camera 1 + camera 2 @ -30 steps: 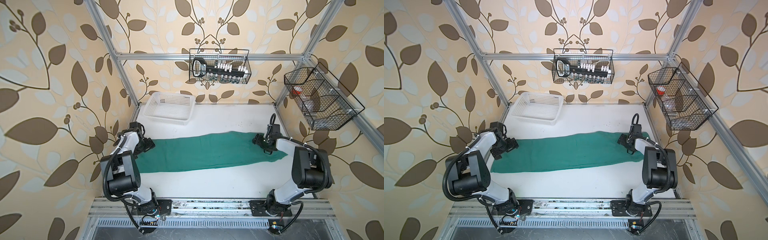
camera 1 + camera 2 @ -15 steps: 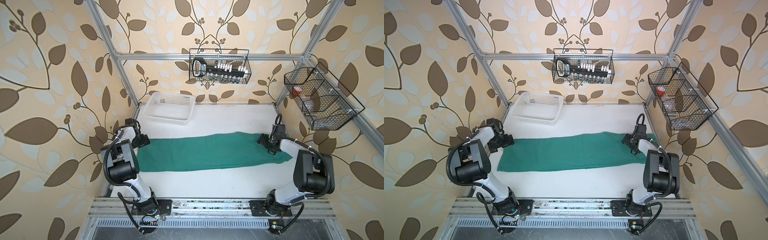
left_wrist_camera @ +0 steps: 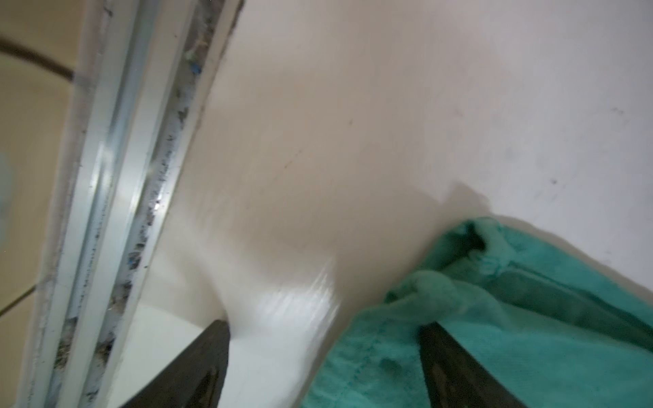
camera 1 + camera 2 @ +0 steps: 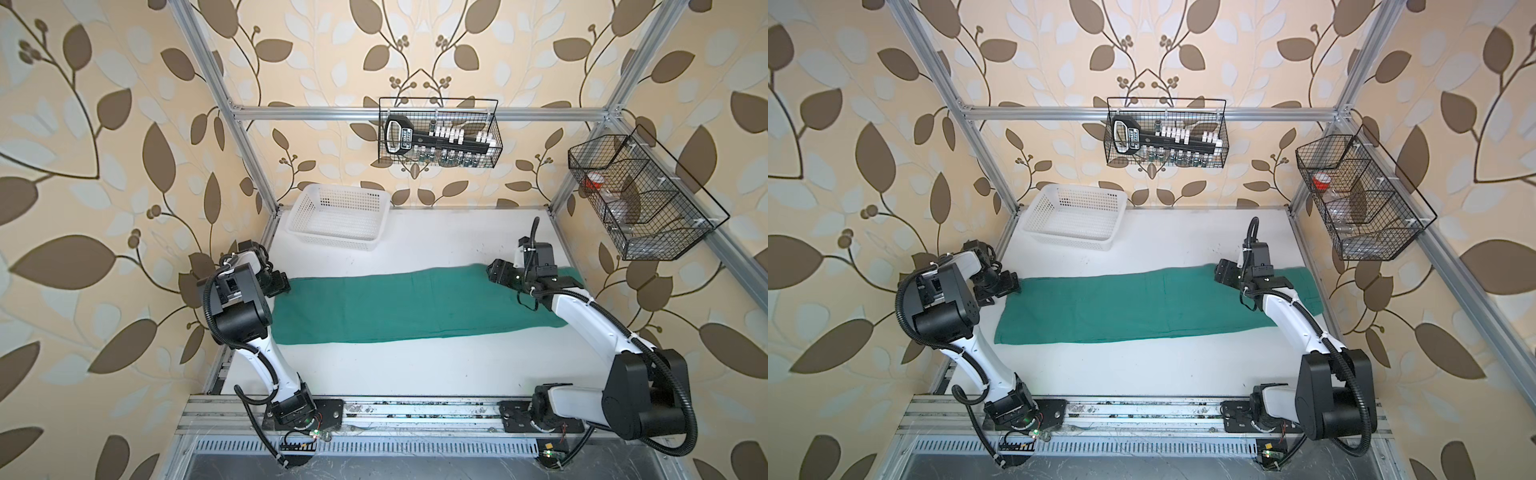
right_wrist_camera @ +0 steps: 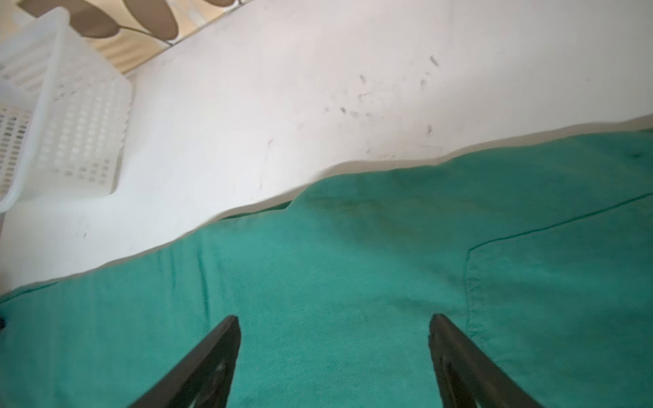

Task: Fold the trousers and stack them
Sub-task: 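Lift the hem corner with the left gripper while right holds the waist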

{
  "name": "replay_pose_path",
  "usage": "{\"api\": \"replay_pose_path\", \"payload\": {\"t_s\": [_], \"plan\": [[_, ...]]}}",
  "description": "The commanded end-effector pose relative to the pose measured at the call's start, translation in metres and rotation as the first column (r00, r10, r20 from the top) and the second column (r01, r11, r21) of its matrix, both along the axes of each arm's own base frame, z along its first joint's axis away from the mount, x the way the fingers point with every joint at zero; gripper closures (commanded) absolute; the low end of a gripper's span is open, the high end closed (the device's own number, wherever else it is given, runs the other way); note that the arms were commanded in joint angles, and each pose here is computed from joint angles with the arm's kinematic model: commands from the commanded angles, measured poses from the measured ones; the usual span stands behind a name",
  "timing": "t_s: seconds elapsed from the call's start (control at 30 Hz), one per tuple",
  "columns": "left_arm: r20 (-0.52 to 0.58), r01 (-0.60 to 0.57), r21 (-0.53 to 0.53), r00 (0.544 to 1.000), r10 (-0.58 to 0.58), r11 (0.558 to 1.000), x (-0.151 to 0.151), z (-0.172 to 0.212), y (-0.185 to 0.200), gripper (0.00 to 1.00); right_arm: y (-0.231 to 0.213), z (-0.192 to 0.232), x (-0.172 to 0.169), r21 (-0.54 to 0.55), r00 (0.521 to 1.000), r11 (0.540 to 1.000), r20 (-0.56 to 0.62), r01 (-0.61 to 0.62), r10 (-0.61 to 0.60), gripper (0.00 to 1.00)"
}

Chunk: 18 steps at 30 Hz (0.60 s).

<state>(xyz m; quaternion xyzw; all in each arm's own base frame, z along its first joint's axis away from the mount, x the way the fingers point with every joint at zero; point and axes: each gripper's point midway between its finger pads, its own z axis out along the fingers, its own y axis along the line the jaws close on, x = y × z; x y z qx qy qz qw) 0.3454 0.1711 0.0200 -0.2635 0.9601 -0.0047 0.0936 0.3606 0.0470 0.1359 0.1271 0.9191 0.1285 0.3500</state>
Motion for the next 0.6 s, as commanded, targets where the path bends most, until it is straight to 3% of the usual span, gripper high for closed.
{"api": "replay_pose_path", "payload": {"t_s": [0.0, 0.23, 0.3, 0.37, 0.5, 0.57], "plan": [[0.005, 0.018, -0.119, 1.000, -0.018, 0.993, 0.004, -0.012, -0.018, 0.20, 0.004, -0.004, -0.014, 0.014, 1.000, 1.000, -0.031, -0.003, 0.003, 0.15], [-0.064, 0.008, -0.161, 0.998, -0.018, 0.987, 0.000, -0.031, -0.026, 0.48, 0.008, 0.010, -0.016, 0.026, 1.000, 1.000, -0.001, -0.012, 0.012, 0.15], [-0.064, 0.003, -0.156, 0.998, -0.013, 0.988, 0.000, -0.029, -0.026, 0.67, 0.009, 0.009, -0.018, 0.027, 1.000, 0.999, -0.002, -0.017, 0.017, 0.16], [-0.048, 0.005, -0.136, 0.999, -0.011, 0.991, 0.001, -0.023, -0.024, 0.72, 0.011, 0.007, -0.021, 0.029, 1.000, 0.999, -0.007, -0.023, 0.024, 0.16], [-0.050, 0.015, -0.165, 0.998, -0.023, 0.986, 0.003, -0.017, -0.033, 0.98, 0.013, 0.005, -0.026, 0.041, 1.000, 0.999, -0.008, -0.030, 0.030, 0.16], [-0.054, 0.014, -0.152, 0.998, -0.022, 0.988, 0.002, -0.009, -0.033, 1.00, 0.013, 0.003, -0.028, 0.042, 0.999, 0.999, -0.012, -0.032, 0.033, 0.16]]}}
